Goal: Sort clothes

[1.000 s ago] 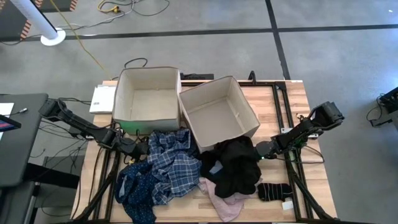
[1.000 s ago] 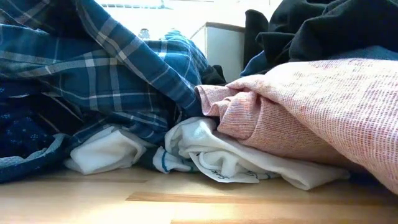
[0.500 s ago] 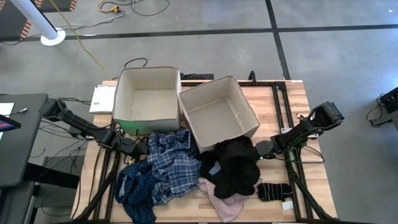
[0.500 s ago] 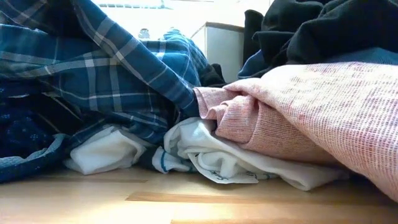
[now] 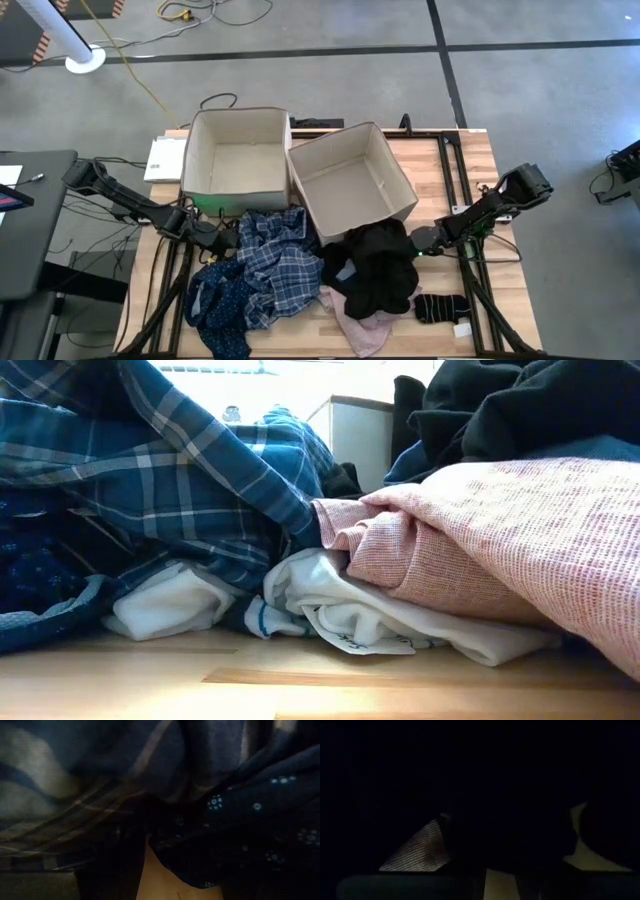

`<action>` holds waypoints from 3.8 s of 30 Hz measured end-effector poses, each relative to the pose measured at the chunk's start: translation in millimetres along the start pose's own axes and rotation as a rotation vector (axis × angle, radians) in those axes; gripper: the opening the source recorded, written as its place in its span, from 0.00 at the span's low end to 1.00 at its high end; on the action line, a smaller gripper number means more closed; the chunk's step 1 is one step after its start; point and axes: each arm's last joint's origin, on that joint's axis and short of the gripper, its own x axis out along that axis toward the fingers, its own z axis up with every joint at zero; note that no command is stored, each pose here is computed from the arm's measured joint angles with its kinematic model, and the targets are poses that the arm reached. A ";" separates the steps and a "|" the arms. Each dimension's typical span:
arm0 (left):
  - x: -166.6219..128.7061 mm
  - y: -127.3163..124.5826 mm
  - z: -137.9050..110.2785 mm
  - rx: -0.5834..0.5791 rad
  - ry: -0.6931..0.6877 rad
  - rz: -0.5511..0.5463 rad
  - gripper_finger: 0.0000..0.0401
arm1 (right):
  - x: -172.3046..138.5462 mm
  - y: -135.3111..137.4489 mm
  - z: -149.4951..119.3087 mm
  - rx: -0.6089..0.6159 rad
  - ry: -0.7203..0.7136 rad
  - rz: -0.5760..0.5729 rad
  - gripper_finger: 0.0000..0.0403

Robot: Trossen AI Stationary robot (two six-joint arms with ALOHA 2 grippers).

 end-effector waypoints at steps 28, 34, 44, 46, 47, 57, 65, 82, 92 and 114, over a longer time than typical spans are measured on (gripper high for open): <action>0.0 0.0 0.0 0.000 0.000 0.000 0.53 | 0.0 0.0 -0.1 -0.002 0.001 0.000 0.25; 0.0 0.0 0.0 0.000 0.000 0.000 0.53 | 0.0 0.0 -0.1 -0.002 0.001 0.000 0.25; 0.0 0.0 0.0 0.000 0.000 0.000 0.53 | 0.0 0.0 0.0 -0.002 0.001 0.001 0.25; 0.0 -0.1 0.2 0.000 -0.002 -0.001 0.53 | 0.0 0.0 0.0 -0.002 0.001 0.001 0.25; 0.0 -0.2 0.4 -0.002 -0.004 -0.001 0.53 | 0.0 0.0 -0.1 -0.002 0.001 0.001 0.25; -2.8 -6.7 22.1 -0.062 -0.234 -0.072 0.53 | 0.0 0.1 0.1 -0.001 0.000 0.001 0.25; -12.4 -0.7 46.8 0.046 -0.542 0.175 0.53 | 0.0 0.2 0.3 0.001 -0.002 0.002 0.25; -6.1 -8.6 32.8 -0.082 -0.305 -0.207 0.53 | 0.0 -2.6 1.2 0.004 -0.008 -0.017 0.25; -3.9 -18.8 16.9 -0.199 -0.110 -0.309 0.53 | -0.3 -8.9 3.5 0.014 -0.019 -0.048 0.25; -15.0 -42.7 37.2 -0.213 -0.159 -0.513 0.53 | -0.4 -10.5 4.5 0.017 -0.034 -0.076 0.25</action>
